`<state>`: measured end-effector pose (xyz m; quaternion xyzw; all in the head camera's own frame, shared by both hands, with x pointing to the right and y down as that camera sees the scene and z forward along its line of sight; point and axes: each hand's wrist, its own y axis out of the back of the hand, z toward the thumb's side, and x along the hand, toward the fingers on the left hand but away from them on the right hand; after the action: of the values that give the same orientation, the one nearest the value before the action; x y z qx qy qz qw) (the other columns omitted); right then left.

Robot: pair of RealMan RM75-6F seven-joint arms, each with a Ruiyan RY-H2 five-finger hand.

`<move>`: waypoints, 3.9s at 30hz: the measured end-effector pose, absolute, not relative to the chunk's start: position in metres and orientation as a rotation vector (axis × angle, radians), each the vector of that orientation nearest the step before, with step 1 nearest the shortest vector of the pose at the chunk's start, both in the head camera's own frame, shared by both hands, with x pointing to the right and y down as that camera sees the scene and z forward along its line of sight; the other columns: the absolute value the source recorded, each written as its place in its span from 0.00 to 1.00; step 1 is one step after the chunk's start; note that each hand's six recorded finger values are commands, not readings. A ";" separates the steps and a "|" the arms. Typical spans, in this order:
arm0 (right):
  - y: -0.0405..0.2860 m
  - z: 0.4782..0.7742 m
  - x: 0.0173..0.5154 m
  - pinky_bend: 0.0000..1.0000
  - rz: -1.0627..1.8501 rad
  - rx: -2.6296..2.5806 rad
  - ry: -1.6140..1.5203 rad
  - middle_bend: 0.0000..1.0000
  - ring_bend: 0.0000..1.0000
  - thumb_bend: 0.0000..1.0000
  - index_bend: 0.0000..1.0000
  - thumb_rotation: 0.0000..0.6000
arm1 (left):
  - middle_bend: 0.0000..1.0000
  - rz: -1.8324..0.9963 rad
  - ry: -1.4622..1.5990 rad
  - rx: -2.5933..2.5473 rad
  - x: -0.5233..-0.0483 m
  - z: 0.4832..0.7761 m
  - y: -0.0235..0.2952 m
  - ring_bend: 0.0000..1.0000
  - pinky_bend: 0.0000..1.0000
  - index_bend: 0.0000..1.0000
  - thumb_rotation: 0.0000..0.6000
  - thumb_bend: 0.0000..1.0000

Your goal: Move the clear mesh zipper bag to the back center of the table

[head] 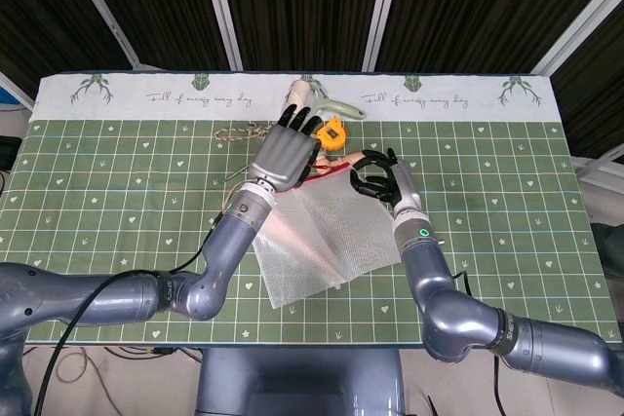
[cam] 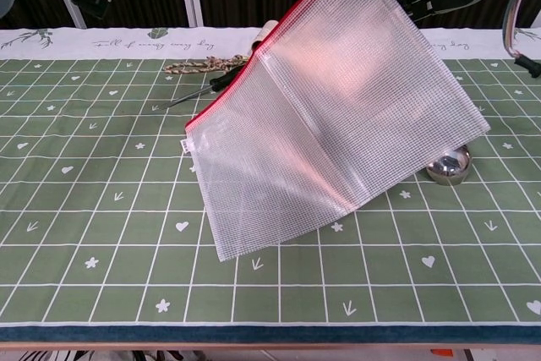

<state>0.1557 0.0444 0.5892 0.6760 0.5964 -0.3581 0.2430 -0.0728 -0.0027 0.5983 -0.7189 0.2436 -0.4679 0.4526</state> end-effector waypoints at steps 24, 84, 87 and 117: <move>0.025 0.573 0.176 0.22 -0.942 1.806 1.731 0.18 0.00 0.57 0.66 1.00 | 0.14 -1.206 0.634 -1.764 -0.111 0.596 -0.003 0.00 0.00 0.63 1.00 0.52; 0.005 0.573 0.244 0.22 -1.002 1.659 1.912 0.19 0.00 0.57 0.66 1.00 | 0.14 -1.305 0.777 -1.555 -0.235 0.536 -0.056 0.00 0.00 0.63 1.00 0.52; 0.004 0.572 0.248 0.22 -1.004 1.653 1.921 0.19 0.00 0.57 0.66 1.00 | 0.14 -1.308 0.784 -1.547 -0.239 0.535 -0.058 0.00 0.00 0.63 1.00 0.52; 0.019 0.571 0.253 0.21 -1.195 1.797 1.844 0.00 0.00 0.25 0.00 1.00 | 0.03 -1.361 0.819 -1.635 -0.251 0.544 -0.038 0.00 0.00 0.16 1.00 0.11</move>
<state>0.2533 0.0186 0.5715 0.6258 0.6422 -0.4160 0.1511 -0.2507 -0.0382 0.5440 -0.6515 0.3264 -0.5426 0.4179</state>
